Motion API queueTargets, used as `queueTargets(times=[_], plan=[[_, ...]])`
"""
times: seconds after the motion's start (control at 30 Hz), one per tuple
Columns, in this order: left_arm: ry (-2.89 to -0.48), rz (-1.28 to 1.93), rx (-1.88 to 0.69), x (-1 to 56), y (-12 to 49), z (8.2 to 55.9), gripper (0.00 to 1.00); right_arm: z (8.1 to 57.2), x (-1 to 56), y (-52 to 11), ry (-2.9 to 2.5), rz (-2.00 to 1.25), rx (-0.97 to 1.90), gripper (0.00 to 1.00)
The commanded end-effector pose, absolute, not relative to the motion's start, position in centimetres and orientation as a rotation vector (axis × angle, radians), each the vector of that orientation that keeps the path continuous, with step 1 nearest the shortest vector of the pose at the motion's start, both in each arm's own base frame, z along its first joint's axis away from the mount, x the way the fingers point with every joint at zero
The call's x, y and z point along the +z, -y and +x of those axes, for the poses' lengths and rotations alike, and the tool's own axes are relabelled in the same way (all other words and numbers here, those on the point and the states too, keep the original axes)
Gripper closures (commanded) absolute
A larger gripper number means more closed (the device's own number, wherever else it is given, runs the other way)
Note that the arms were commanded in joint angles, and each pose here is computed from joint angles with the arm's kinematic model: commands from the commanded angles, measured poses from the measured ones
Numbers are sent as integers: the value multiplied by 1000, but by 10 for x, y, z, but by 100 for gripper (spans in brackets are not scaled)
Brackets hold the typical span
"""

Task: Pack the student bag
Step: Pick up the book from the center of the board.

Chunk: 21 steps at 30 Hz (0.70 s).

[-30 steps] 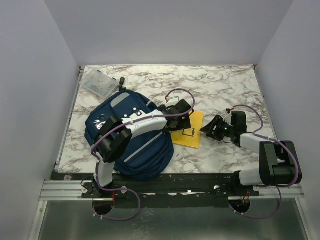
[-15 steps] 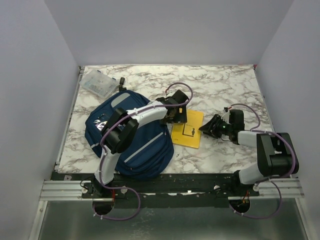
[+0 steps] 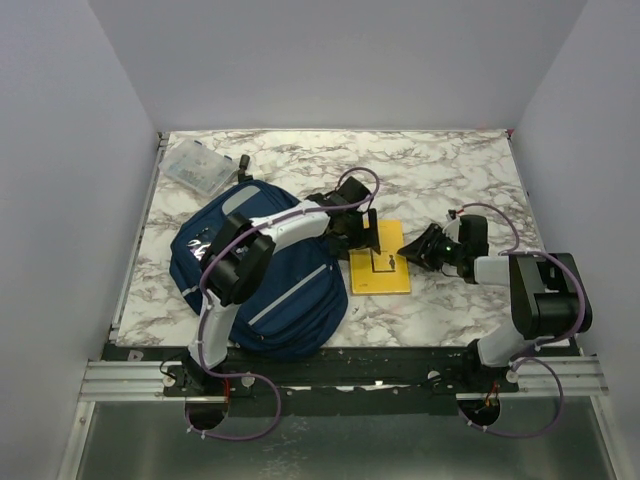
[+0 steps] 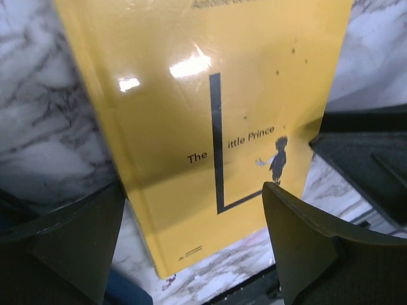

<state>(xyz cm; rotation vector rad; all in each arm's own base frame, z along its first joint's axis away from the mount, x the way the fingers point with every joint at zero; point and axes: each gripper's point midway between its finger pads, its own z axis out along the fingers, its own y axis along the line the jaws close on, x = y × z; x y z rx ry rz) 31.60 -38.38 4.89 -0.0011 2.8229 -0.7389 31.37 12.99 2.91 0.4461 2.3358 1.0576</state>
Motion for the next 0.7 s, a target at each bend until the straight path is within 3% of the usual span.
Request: queueTargets(times=[0.0, 0.3, 0.67], plan=[[-2645, 140, -1217, 144, 438, 277, 13, 287, 9, -146, -2429, 428, 1166, 58], [-2582, 22, -1201, 169, 409, 253, 12, 261, 12, -180, -2469, 320, 1295, 63], [-2594, -227, -957, 133, 362, 256, 11, 231, 41, -233, -2373, 379, 1531, 63]])
